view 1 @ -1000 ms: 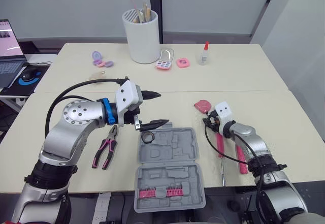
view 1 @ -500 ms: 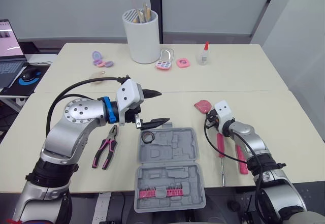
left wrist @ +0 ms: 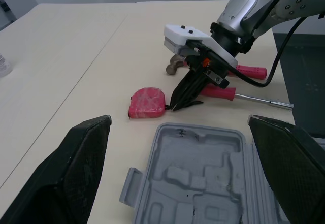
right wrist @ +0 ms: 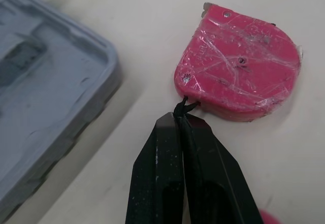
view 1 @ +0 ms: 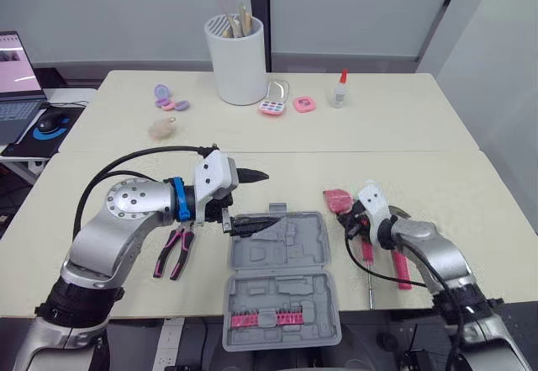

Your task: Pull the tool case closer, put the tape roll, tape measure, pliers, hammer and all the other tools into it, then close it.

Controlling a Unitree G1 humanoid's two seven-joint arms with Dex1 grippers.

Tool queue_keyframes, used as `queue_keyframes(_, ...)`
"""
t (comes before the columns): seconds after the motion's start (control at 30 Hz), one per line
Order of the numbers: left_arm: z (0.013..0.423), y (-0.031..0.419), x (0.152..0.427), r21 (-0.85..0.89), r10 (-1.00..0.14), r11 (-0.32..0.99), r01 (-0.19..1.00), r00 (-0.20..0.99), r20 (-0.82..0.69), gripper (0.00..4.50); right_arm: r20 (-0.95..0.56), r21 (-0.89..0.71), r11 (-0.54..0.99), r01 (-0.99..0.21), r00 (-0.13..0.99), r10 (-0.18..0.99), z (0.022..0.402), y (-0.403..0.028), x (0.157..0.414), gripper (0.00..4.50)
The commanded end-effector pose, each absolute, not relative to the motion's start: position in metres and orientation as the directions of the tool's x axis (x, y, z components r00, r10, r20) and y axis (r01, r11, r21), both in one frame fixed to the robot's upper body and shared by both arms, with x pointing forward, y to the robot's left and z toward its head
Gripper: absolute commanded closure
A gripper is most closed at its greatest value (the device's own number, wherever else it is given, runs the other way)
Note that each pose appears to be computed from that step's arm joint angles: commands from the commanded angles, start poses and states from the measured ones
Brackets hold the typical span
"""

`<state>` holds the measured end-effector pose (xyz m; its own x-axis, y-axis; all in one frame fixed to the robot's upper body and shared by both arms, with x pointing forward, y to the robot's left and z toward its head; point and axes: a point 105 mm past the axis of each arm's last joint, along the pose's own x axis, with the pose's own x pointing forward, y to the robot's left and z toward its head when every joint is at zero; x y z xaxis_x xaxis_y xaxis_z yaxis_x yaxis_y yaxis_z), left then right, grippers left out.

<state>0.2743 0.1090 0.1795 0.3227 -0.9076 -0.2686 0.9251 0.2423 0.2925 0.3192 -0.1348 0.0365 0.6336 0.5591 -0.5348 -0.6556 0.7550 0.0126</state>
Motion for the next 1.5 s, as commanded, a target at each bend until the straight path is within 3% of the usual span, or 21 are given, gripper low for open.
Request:
queue_keyframes(0.03,0.186,0.106,0.267,0.303,-0.917,0.218,0.928,0.301,-0.262,0.00,-0.529,0.029,0.732,-0.681,0.611,0.589,0.047,-0.131,0.301,4.48)
queue_keyframes(0.43,0.166,0.108,0.230,0.139,-0.922,0.069,0.988,0.116,-0.370,0.00,-0.604,0.149,0.729,-0.668,0.522,0.602,0.040,-0.144,0.238,4.48)
queue_keyframes(0.73,0.160,0.108,0.214,0.082,-0.912,0.019,0.996,0.051,-0.408,0.00,-0.631,0.256,0.685,-0.682,0.419,0.653,0.040,-0.135,0.204,4.48)
queue_keyframes(1.03,0.162,0.105,0.213,0.085,-0.911,0.028,0.996,0.060,-0.409,0.00,-0.644,0.281,0.703,-0.653,0.415,0.642,0.038,-0.134,0.204,4.48)
queue_keyframes(1.17,0.164,0.104,0.213,0.088,-0.914,0.032,0.996,0.065,-0.401,0.00,-0.619,0.302,0.665,-0.683,0.390,0.682,0.050,-0.134,0.204,3.56)
queue_keyframes(1.33,0.163,0.102,0.209,0.090,-0.917,0.017,0.996,0.051,-0.395,0.00,-0.570,0.310,0.509,-0.803,0.272,0.776,0.090,-0.144,0.201,2.41)
queue_keyframes(1.5,0.161,0.100,0.201,0.112,-0.926,-0.022,0.993,0.022,-0.377,0.00,-0.501,0.037,0.307,-0.951,0.248,0.829,0.116,-0.144,0.221,1.20)
